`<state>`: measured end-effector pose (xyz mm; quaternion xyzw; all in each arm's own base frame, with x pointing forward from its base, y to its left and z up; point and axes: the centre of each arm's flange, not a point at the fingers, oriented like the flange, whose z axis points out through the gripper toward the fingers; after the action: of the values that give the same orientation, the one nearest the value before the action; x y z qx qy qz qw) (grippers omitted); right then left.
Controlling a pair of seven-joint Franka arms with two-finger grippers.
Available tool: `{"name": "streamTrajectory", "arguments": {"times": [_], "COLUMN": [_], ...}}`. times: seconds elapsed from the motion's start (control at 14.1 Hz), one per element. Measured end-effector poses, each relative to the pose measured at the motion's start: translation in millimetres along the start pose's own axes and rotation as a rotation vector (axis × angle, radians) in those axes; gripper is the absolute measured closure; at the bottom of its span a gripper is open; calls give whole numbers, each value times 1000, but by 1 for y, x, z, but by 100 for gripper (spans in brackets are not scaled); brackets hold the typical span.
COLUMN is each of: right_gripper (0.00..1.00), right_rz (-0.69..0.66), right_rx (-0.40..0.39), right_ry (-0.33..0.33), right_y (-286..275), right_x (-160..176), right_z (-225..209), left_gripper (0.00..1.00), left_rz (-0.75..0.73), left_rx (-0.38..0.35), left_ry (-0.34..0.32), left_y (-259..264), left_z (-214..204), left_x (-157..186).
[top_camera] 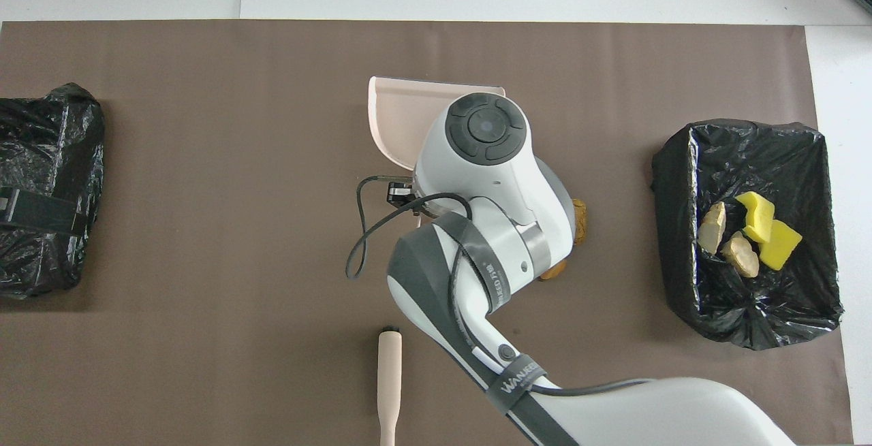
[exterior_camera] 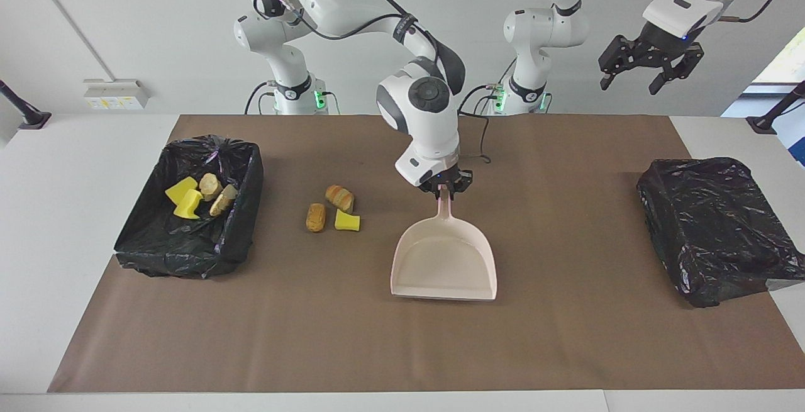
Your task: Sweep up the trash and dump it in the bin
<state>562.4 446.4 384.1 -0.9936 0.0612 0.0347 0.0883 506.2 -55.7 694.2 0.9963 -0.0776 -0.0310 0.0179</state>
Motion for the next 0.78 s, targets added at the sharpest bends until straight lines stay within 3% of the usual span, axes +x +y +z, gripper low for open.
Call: {"name": "streamTrajectory", "arguments": {"times": [0.36, 0.57, 0.78], "right_gripper": [67, 67, 39], "right_rz": [-10, -16, -37], "right_rx": [-10, -14, -43], "right_ry": [-10, 0, 19], "right_y": [-18, -19, -19], "right_x": [-12, -10, -10], "right_z": [39, 41, 34], "left_gripper": [0, 0, 0], "left_rz": [0, 0, 0], "left_rx": [0, 0, 0], "left_ry": [0, 0, 0], "left_y": [0, 0, 0], "left_z": [0, 0, 0], "left_x": [0, 0, 0]}}
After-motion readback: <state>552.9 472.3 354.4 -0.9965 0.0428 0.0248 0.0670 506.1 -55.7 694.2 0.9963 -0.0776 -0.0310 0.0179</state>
